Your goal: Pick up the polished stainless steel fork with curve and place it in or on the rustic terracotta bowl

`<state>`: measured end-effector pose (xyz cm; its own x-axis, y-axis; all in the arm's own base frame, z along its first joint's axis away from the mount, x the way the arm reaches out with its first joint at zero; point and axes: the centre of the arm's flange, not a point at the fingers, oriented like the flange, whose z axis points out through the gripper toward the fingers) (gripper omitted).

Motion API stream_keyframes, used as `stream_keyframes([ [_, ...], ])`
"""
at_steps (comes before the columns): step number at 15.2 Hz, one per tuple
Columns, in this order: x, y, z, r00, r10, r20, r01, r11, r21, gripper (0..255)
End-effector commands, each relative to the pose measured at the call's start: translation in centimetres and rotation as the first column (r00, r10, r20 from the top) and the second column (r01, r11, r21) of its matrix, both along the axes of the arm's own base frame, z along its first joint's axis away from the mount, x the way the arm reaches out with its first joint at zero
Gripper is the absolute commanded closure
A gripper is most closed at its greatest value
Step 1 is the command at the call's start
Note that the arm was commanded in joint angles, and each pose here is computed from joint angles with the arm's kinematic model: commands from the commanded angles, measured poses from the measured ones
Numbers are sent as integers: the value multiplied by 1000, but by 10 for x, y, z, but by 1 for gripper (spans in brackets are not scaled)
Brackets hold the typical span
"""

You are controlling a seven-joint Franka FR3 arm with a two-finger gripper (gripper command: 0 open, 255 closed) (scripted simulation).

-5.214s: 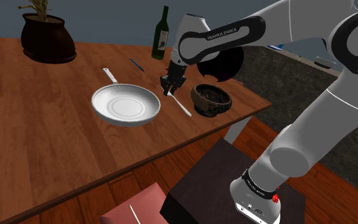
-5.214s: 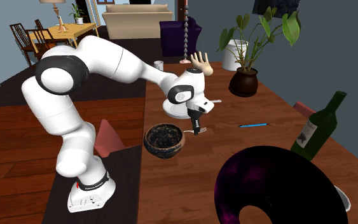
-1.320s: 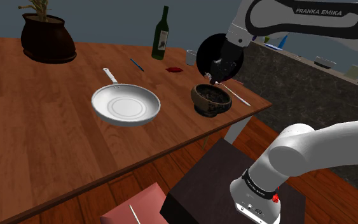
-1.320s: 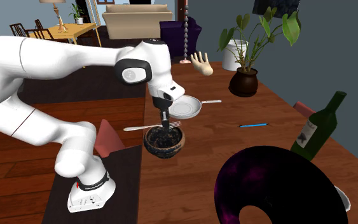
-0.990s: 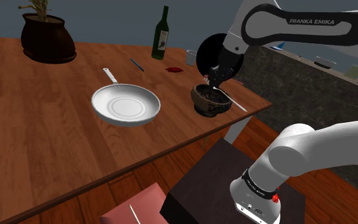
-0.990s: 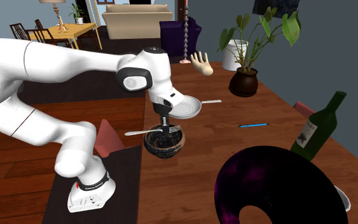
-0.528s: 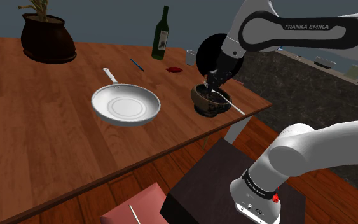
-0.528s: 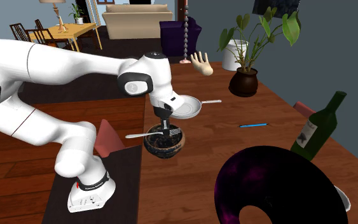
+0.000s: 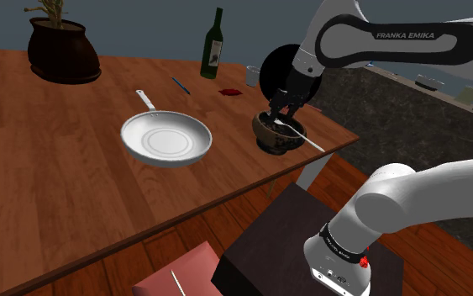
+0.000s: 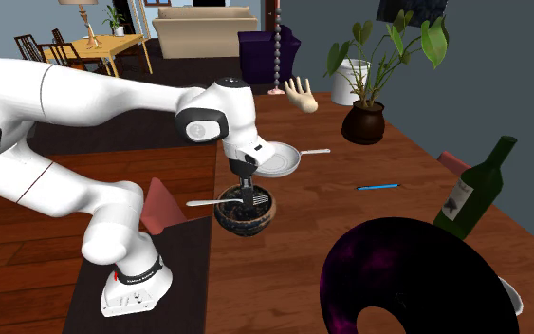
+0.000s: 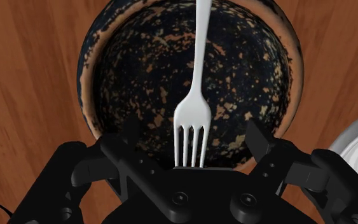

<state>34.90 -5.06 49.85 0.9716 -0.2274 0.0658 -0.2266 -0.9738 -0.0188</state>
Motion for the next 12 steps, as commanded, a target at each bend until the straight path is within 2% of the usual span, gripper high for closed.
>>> stream_keyframes([
  [1,0,0,0,1000,0,0,0,1000,0,0],
  [5,-3,0,50,1000,0,0,0,1000,0,0],
  [12,-3,0,50,1000,0,0,0,1000,0,0],
])
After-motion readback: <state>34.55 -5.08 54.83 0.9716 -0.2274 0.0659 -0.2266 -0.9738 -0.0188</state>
